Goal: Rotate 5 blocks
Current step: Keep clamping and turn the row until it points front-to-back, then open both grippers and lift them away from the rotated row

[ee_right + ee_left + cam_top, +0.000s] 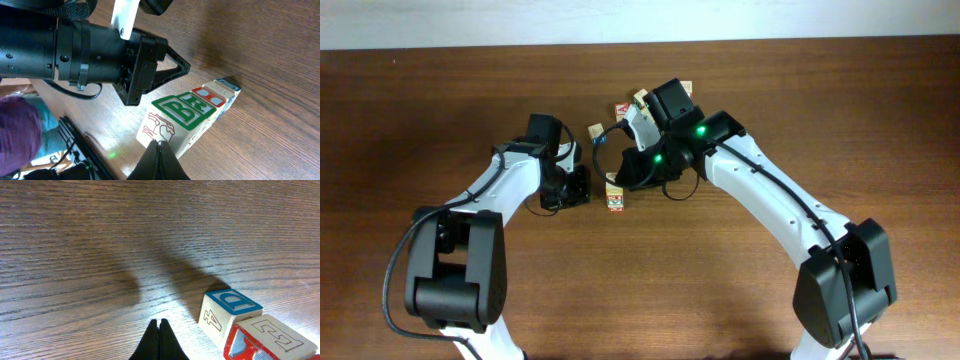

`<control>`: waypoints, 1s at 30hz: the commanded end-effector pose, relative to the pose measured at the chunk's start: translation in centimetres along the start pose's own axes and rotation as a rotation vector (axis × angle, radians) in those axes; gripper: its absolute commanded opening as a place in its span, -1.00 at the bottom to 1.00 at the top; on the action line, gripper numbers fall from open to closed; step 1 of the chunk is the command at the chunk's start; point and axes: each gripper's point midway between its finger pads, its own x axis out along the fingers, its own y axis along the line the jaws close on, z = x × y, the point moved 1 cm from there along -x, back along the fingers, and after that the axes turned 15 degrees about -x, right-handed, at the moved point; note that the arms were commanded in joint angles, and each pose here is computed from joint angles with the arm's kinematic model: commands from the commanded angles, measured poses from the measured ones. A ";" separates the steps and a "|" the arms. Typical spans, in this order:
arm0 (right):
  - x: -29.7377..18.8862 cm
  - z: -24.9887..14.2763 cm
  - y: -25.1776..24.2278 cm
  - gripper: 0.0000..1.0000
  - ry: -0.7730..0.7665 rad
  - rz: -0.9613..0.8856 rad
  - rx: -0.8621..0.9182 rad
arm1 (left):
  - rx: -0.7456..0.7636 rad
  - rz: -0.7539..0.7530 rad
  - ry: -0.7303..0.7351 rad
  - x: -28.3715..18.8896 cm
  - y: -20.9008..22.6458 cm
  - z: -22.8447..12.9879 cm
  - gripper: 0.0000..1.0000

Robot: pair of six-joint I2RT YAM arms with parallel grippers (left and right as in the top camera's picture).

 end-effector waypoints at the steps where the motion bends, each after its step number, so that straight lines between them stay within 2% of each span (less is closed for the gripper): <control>1: 0.2 0.5 -0.3 -0.92 0.003 -0.029 0.000 | -0.002 0.000 -0.008 -0.2 0.0 0.2 -1.00; 19: -1.3 1.8 0.2 -0.92 -0.016 -0.060 -0.035 | 0.001 0.003 -0.024 -0.4 -0.1 0.7 -1.00; 25: -3.8 3.3 0.4 -0.92 -0.036 -0.138 -0.075 | -0.002 -0.019 -0.088 -2.6 -0.9 2.8 -1.00; 30: -5.4 4.2 0.5 -0.92 -0.057 -0.170 -0.103 | 0.031 0.046 -0.211 -6.3 -0.9 4.5 -1.00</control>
